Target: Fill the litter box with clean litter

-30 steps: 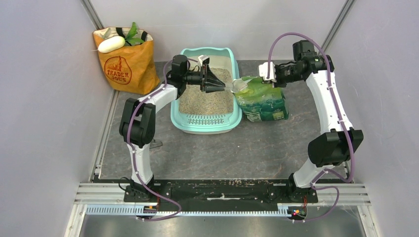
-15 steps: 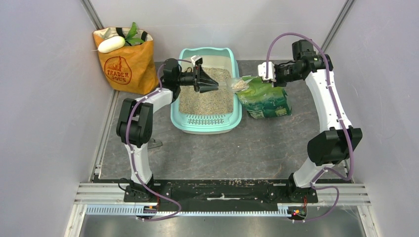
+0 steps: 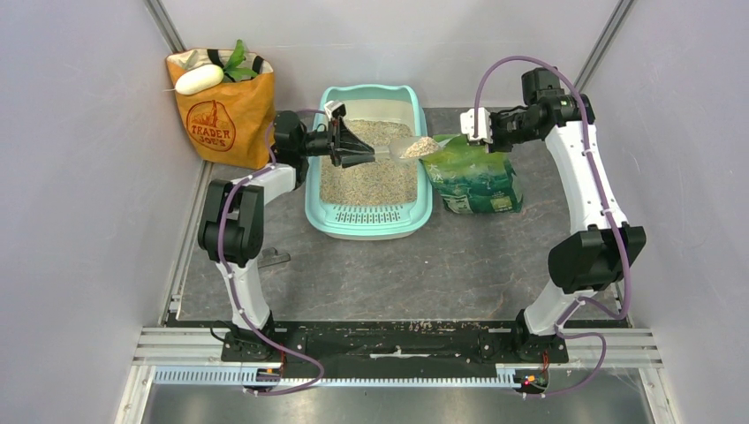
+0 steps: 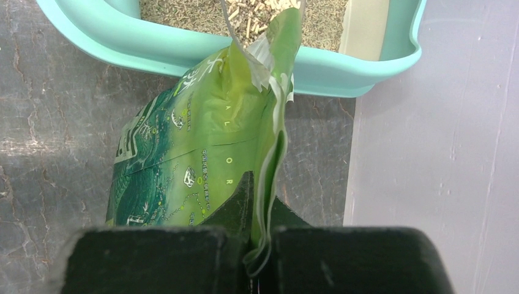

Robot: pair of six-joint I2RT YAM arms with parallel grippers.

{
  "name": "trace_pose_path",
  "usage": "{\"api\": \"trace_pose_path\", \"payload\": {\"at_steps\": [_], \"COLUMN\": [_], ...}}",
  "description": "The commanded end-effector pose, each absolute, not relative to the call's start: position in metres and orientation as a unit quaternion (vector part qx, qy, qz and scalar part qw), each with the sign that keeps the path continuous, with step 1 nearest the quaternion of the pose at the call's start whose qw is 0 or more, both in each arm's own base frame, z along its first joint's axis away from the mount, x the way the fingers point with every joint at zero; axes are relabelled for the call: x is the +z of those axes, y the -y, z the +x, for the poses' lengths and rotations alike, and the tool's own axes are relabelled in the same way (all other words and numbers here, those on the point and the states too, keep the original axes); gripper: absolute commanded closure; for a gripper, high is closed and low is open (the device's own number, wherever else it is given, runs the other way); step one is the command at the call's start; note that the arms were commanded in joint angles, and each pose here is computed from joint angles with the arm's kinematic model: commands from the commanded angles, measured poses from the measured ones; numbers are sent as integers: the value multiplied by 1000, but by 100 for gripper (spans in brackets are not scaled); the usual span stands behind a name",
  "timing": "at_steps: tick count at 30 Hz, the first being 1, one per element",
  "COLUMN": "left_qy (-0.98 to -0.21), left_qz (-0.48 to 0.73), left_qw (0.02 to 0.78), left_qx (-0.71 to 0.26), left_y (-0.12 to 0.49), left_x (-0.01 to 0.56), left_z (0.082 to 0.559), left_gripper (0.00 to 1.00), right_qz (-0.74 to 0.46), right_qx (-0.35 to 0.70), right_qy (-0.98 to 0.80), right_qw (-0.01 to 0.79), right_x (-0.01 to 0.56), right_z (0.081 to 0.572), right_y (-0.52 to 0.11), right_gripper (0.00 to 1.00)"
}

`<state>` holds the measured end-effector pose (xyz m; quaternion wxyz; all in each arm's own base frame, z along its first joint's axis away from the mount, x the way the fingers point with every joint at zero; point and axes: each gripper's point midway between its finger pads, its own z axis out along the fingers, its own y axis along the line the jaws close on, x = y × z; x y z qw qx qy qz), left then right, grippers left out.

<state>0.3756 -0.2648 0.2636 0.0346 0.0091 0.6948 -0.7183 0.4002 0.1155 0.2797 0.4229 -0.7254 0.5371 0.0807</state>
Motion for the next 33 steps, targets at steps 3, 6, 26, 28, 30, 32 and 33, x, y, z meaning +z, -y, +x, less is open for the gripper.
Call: {"api": "trace_pose_path", "payload": {"at_steps": [3,6,26,28,30,32,33], "left_qy": [-677,-675,-798,-816,-829,-839,-844], "left_qz": [47,45,-25,-28,-33,-29,-26], "left_qw": [70,79,160,168,175,171,170], "left_qx": [-731,-732,-581,-553,-530,-516,-507], "left_y": [251,245,154,148,143,141,140], "left_x": [295,298,250,244,240,235,231], "left_z": [366,369,377,377,376,374,373], "left_gripper": [98,98,98,98,98,98,98], "right_qz": [-736,-737,-740,-740,-740,-741,-741], "right_qx": [38,36,30,30,29,26,25], "right_qy": [-484,-483,-492,-494,-496,-497,-497], "right_qw": [473,471,457,455,454,451,451], "right_x": [326,326,320,319,317,316,315], "right_z": [412,413,416,415,415,414,414], "right_y": [-129,-130,-126,-125,-123,-122,-121], "right_gripper": [100,100,100,100,100,100,100]}}
